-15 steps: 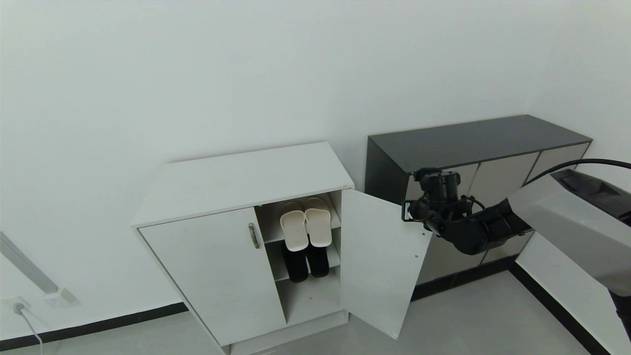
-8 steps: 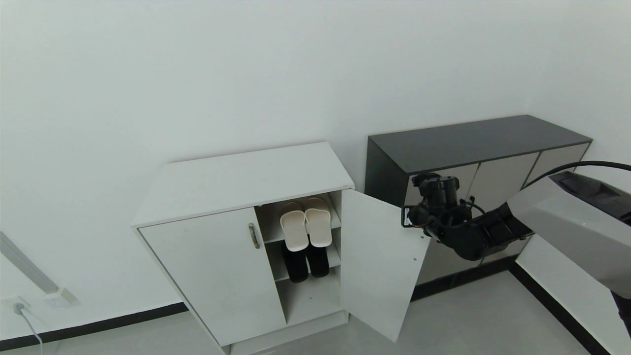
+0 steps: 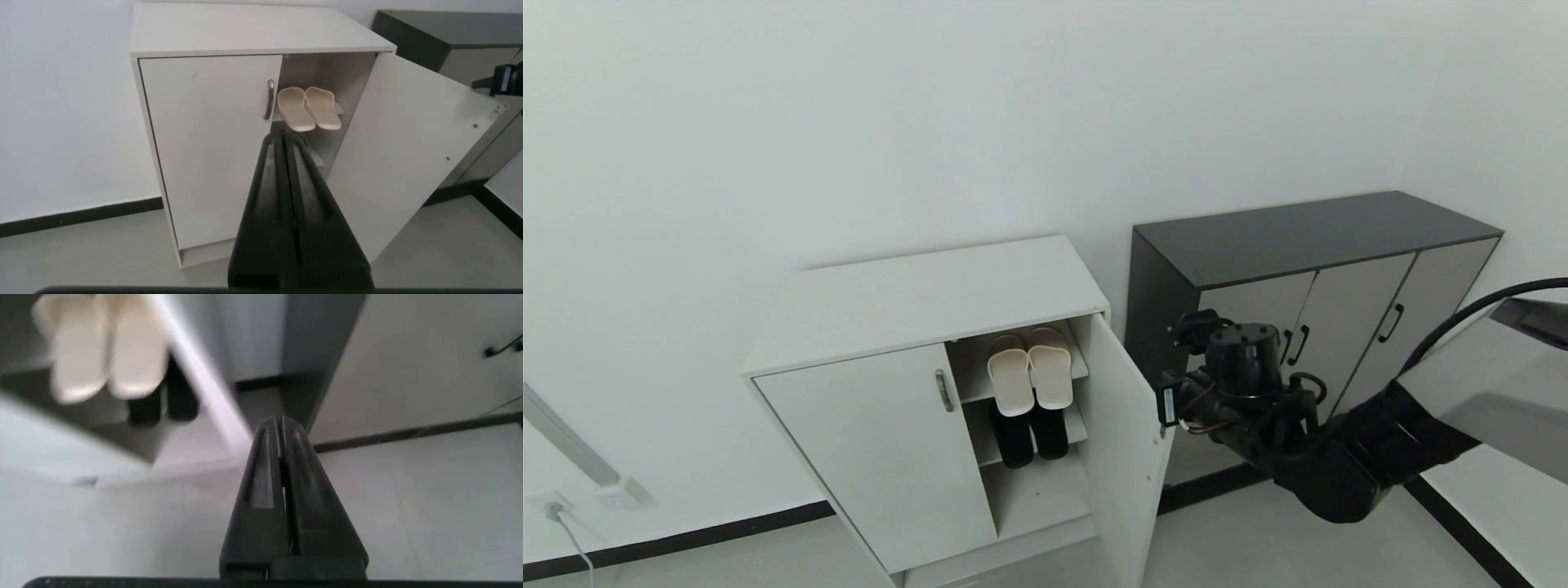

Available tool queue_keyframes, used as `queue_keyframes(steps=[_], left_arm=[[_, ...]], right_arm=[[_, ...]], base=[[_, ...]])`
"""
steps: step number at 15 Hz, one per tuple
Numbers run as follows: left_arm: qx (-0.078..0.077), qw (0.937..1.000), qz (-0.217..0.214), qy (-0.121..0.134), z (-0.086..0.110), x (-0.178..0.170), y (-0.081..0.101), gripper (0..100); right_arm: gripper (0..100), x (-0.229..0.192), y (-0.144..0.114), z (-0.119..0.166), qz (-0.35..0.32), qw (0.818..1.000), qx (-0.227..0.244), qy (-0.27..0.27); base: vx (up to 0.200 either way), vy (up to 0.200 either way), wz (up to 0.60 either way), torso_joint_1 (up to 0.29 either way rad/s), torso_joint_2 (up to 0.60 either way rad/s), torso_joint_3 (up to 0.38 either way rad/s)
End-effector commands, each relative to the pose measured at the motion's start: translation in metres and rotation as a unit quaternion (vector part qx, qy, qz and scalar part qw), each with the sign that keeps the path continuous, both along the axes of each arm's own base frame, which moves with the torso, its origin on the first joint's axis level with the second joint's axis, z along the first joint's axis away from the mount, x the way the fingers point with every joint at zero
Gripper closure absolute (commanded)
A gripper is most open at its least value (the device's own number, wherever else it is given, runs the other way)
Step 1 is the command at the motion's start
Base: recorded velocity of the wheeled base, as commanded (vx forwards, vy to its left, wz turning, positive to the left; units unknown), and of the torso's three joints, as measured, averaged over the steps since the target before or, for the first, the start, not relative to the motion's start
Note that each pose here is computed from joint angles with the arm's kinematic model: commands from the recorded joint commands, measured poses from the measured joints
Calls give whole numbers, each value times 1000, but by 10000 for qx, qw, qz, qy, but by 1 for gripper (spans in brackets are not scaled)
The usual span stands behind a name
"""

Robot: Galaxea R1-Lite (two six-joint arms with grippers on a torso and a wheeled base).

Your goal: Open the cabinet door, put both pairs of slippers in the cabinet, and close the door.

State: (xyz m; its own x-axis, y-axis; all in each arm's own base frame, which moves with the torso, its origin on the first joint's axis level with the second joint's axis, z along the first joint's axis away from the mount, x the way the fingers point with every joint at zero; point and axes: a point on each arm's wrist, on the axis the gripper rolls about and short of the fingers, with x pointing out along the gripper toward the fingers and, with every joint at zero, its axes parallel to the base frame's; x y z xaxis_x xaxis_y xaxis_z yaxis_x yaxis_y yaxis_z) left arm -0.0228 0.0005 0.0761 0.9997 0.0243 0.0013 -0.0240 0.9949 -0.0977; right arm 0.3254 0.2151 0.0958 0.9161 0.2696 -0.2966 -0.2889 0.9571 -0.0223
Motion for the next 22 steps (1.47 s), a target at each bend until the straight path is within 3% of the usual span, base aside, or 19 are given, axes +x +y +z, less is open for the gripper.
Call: queue_keyframes(steps=[1, 6, 12, 17, 22], left_arm=[[-2, 10000, 1, -1, 0, 0, 0, 100], [-2, 10000, 1, -1, 0, 0, 0, 100], [-9, 10000, 9, -2, 0, 0, 0, 100], [-9, 10000, 9, -2, 0, 0, 0, 100], [-9, 10000, 9, -2, 0, 0, 0, 100]], right_arm=[[100, -19, -7, 3, 195, 9993, -205, -250], [100, -23, -3, 8, 475, 9963, -106, -709], [100, -24, -5, 9, 554, 9930, -460, -935], [100, -27, -2, 1, 720, 9928, -448, -844], [100, -25, -2, -15, 1065, 9898, -370, -868]], base=[[0, 0, 0, 0, 0, 0], [0, 0, 0, 0, 0, 0], [0, 0, 100, 0, 1, 1], [0, 0, 600, 135, -274, -150], [0, 0, 0, 54, -132, -66]])
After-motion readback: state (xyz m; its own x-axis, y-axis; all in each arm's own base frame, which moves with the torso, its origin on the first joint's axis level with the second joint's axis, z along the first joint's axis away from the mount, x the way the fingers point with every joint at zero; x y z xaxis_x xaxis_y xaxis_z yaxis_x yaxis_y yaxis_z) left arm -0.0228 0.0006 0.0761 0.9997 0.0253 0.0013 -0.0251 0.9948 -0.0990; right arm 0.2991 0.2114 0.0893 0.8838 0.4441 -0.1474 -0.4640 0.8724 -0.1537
